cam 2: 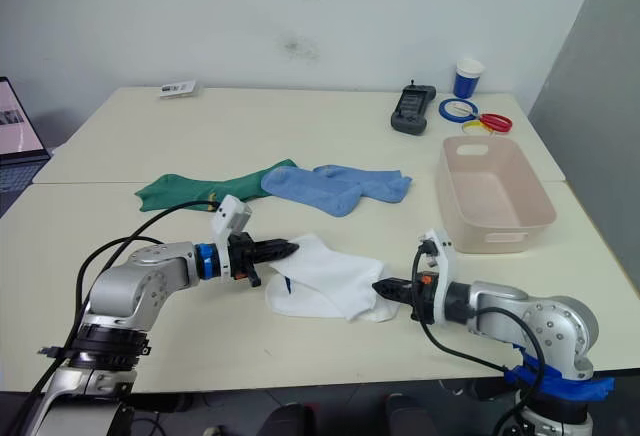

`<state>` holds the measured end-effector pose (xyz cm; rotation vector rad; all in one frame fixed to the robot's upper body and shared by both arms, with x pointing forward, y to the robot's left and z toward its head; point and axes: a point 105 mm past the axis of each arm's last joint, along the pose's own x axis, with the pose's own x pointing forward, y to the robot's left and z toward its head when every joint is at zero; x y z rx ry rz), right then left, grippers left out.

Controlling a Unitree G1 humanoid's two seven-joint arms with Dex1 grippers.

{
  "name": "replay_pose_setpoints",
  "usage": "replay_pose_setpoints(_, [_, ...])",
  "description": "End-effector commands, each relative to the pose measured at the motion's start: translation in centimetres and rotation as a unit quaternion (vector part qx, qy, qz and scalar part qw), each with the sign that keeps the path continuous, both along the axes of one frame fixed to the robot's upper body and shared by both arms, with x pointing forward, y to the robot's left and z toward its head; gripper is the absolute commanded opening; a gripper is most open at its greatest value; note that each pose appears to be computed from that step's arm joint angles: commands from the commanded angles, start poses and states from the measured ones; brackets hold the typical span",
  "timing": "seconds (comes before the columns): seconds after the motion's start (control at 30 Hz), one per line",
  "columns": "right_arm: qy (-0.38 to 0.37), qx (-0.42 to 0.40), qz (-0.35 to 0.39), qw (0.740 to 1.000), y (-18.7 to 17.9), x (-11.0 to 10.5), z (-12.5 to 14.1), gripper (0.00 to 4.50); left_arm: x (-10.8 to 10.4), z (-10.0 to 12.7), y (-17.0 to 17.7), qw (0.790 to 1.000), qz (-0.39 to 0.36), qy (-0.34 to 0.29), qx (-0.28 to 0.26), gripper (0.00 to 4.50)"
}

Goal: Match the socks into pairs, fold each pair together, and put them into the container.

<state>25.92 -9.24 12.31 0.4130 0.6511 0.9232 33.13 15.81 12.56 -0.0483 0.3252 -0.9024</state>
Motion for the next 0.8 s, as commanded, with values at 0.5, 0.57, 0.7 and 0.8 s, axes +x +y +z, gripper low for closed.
replay_pose_setpoints(0.5, [0.029,-0.024,0.059,0.998,-3.0,1.6,0.1,0.03,-5.9,0.5,-2.9,0.986,0.156,-0.065,0.007,0.02])
replay_pose_setpoints(0.57, [0.036,-0.032,0.060,0.997,-3.2,1.7,-0.6,0.03,-6.5,-0.3,-3.0,0.985,0.158,-0.062,0.024,0.02])
replay_pose_setpoints(0.7, [0.033,-0.048,0.059,0.997,-3.5,2.2,-1.6,0.00,-6.9,-1.1,-3.2,0.984,0.169,-0.058,0.025,0.97])
replay_pose_setpoints(0.8, [0.006,-0.058,0.055,0.997,-3.6,3.1,-1.6,0.00,-6.9,-1.6,-2.8,0.983,0.168,-0.059,0.034,1.90])
